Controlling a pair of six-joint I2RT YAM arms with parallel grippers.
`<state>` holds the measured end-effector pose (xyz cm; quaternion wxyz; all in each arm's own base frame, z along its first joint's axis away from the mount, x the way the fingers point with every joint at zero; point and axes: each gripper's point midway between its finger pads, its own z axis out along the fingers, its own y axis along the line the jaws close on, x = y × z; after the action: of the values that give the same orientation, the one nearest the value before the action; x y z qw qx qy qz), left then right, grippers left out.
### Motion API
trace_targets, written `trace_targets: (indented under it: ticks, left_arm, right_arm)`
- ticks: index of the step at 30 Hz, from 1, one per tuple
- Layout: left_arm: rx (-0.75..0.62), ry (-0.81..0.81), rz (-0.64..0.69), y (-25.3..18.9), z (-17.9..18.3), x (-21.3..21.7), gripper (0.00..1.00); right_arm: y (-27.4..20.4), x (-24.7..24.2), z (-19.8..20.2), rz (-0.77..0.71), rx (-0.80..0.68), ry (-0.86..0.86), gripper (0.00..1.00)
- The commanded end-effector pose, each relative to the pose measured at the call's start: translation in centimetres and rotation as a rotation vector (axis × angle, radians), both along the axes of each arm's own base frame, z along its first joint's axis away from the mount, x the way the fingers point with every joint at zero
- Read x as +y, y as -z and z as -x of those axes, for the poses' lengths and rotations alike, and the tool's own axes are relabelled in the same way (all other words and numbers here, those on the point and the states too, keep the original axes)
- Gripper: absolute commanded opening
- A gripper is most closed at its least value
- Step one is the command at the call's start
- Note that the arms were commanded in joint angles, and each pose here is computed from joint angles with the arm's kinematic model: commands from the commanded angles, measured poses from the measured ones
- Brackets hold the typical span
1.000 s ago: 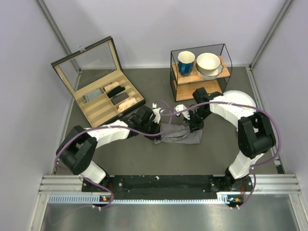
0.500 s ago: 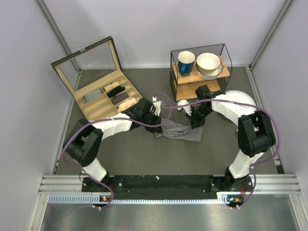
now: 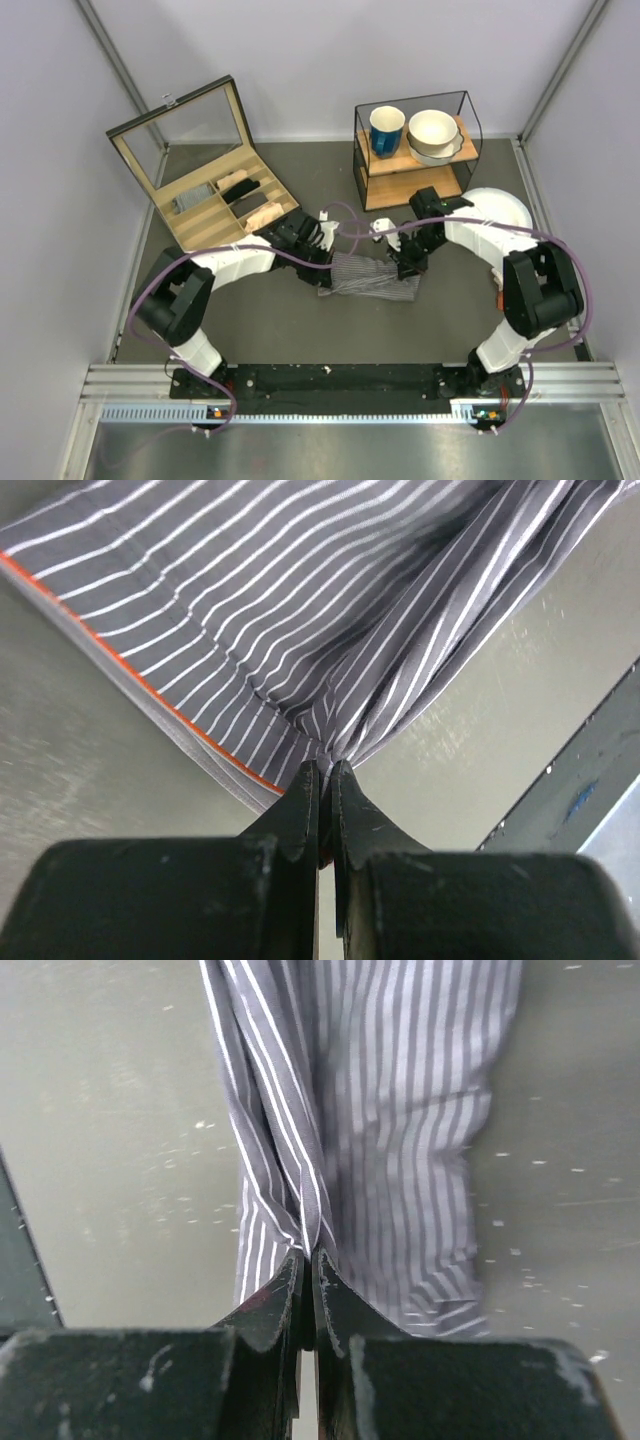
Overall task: Roll the underwear
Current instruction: Fold the underwear at the center of the board.
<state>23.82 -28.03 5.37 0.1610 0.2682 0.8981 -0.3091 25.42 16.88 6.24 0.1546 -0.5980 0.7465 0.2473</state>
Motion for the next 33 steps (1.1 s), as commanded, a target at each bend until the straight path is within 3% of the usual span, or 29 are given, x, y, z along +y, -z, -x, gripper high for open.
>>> trace_targets:
  ticks: [1,6,11,33]
  left_arm:
    - [0.062,0.068,0.032,-0.6,4.1,0.1,0.0]
    - [0.123,0.109,0.035,0.0,8.1,0.4,0.0]
    - [0.137,0.111,0.052,-0.2,9.5,0.8,0.0]
    - [0.099,0.114,0.044,-1.1,3.1,-0.2,0.02]
  right_arm:
    - [-1.2,0.9,3.9,-0.057,-0.001,-0.121,0.0]
    - [-1.4,0.3,6.9,-0.071,-0.007,-0.177,0.0]
    - [-1.5,-0.2,8.1,-0.077,0.0,-0.185,0.0]
    - [-2.2,0.6,1.6,-0.054,-0.014,-0.099,0.0]
